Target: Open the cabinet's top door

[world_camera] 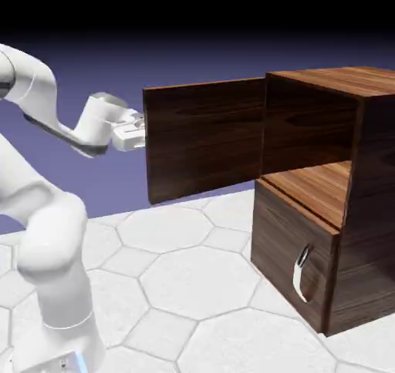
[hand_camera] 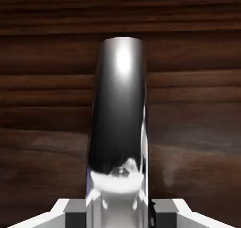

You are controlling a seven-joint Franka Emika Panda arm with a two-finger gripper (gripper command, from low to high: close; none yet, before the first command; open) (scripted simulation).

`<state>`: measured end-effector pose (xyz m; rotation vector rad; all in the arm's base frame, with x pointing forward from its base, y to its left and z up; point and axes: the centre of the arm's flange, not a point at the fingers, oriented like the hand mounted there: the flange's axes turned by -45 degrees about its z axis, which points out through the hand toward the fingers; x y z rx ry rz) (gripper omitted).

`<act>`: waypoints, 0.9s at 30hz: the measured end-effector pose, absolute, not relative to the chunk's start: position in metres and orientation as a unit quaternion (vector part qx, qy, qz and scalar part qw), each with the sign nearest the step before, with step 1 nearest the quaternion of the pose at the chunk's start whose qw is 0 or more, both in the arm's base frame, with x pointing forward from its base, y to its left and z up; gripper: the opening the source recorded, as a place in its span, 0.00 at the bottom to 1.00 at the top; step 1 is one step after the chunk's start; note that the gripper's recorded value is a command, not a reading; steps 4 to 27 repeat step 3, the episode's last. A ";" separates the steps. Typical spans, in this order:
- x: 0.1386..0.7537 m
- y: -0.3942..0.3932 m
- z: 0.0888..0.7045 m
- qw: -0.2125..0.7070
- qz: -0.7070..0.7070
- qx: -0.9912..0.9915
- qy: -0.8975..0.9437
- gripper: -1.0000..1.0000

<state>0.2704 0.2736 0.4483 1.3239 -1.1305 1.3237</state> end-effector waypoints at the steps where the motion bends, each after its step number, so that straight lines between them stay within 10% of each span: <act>1: 0.272 0.278 0.448 0.464 0.534 0.534 -0.463 0.00; 27: 0.275 0.287 0.448 0.472 0.527 0.527 -0.471 0.00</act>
